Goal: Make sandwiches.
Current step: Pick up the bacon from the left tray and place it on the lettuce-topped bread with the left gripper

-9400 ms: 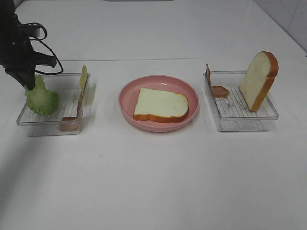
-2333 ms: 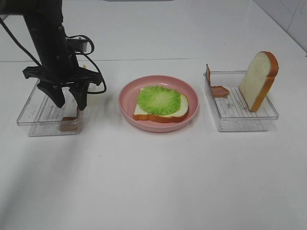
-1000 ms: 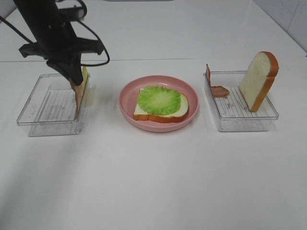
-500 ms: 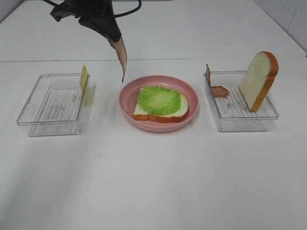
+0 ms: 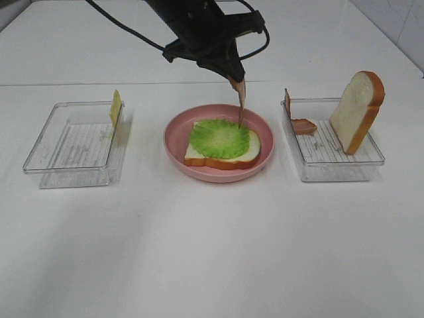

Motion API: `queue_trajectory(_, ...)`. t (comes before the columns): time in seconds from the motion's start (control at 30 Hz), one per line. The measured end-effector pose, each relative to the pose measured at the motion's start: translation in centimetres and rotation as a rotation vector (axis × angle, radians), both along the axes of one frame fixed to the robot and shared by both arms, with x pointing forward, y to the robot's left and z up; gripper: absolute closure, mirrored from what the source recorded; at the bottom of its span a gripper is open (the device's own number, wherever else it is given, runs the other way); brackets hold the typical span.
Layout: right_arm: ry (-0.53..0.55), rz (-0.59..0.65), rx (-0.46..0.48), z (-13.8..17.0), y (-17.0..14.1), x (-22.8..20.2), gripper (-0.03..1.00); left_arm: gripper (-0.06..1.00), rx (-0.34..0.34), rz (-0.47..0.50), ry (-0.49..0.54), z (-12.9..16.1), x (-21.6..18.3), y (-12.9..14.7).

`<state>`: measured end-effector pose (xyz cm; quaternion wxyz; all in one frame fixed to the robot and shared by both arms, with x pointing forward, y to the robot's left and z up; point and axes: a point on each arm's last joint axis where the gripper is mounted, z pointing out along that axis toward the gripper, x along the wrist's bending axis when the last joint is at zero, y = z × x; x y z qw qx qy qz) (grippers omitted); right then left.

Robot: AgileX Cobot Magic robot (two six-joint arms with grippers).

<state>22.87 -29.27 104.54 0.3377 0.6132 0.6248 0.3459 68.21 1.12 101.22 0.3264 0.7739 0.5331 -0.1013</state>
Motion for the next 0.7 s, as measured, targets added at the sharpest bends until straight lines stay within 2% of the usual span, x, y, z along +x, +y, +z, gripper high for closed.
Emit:
queue_trajectory(0.27,0.000,0.000,0.000,0.0,0.0,0.0,0.21,0.94,-0.058,-0.010,0.031,-2.5,0.2,-2.1)
queue_trajectory(0.47,0.000,0.000,0.000,0.0,0.0,0.0,0.21,0.94,-0.063,-0.020,0.034,-3.1,0.2,-2.4)
queue_trajectory(0.57,0.000,0.000,0.000,0.0,0.0,0.0,0.21,0.94,-0.041,-0.027,0.045,-3.9,0.3,-2.4)
queue_trajectory(0.7,0.000,0.000,0.000,0.0,0.0,0.0,0.21,0.94,0.034,-0.035,0.046,-4.9,0.6,-1.6)
